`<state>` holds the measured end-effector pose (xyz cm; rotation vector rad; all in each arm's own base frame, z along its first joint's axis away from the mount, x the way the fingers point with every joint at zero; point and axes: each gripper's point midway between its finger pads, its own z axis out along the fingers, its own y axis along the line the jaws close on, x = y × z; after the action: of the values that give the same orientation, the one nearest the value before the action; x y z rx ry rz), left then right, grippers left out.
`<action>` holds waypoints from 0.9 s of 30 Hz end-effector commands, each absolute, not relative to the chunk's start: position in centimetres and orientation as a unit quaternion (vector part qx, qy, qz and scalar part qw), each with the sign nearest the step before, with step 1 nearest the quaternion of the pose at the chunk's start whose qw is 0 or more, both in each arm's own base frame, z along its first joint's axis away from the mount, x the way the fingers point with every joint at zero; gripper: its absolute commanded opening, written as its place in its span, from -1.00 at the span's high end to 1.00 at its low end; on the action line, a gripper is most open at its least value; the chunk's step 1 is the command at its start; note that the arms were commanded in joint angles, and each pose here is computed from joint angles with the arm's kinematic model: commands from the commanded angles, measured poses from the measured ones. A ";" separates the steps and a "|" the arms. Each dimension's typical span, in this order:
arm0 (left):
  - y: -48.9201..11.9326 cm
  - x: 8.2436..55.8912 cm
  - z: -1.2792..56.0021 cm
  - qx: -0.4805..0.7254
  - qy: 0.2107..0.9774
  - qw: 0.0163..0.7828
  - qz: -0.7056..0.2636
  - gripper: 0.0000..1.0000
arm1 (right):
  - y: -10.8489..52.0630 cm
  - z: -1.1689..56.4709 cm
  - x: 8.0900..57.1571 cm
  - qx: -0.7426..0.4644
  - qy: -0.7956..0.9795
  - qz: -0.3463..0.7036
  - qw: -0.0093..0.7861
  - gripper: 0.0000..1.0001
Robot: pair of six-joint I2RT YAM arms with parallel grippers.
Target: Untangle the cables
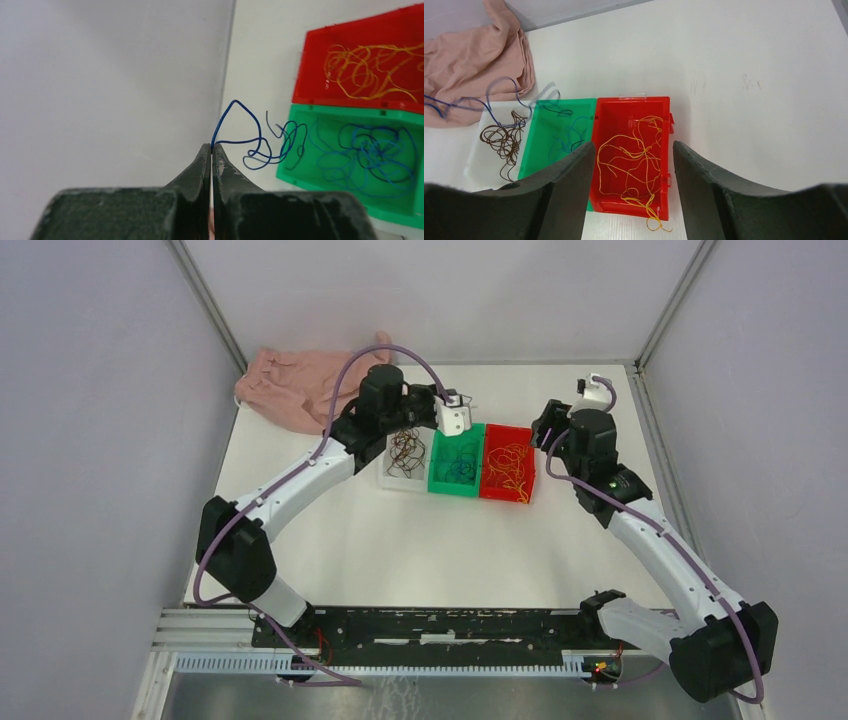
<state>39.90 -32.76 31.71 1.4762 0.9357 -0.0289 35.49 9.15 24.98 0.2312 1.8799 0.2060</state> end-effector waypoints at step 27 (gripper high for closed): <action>-36.4 41.1 16.1 0.683 0.542 0.485 -0.075 0.94 | 8.7 24.6 36.7 0.131 0.799 0.102 0.578 -0.27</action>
<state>39.13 -34.85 14.38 1.7406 1.3047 -0.1997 36.10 8.81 23.81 0.2901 1.9060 0.2133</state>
